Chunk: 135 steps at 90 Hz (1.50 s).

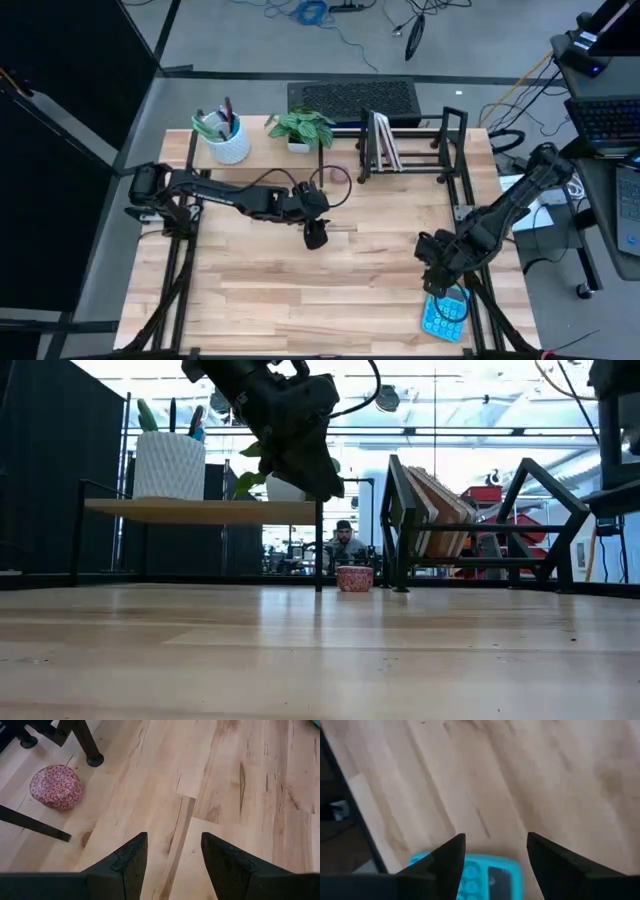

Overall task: Stock shelves
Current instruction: Put the blue calculator under the shelf

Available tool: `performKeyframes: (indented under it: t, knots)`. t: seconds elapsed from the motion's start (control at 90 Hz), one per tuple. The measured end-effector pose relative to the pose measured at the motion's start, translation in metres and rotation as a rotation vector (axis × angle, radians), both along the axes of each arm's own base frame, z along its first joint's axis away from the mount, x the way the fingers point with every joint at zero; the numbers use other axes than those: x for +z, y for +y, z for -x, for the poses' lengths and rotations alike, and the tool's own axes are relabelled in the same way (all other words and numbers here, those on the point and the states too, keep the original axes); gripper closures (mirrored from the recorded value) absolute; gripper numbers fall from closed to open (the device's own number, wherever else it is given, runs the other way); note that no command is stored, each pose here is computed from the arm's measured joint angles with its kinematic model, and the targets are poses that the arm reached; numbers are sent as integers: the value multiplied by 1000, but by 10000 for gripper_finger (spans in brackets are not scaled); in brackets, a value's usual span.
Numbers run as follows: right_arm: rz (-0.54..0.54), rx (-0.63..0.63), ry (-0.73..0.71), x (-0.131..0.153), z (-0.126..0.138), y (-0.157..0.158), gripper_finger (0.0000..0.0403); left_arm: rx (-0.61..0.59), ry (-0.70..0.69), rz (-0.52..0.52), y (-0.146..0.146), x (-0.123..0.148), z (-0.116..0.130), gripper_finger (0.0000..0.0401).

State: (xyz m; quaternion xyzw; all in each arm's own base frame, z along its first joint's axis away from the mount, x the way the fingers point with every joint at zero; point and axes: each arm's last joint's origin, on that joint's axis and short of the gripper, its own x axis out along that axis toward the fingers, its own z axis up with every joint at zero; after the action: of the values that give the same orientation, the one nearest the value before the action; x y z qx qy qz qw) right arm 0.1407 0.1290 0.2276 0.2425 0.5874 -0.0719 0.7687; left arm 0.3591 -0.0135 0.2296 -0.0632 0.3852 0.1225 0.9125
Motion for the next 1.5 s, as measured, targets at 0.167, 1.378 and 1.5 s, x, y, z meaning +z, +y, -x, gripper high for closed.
performKeyframes:
  t: [0.167,1.378,1.5]
  knots:
    - [-19,27,-1,-8,4,9,209,-1,0,0,0,0,0,228]
    - [106,135,196,-76,-7,58,209,-5,1,-5,0,0,0,228]
    - [123,130,162,-76,-9,57,209,-5,1,-5,0,0,0,228]
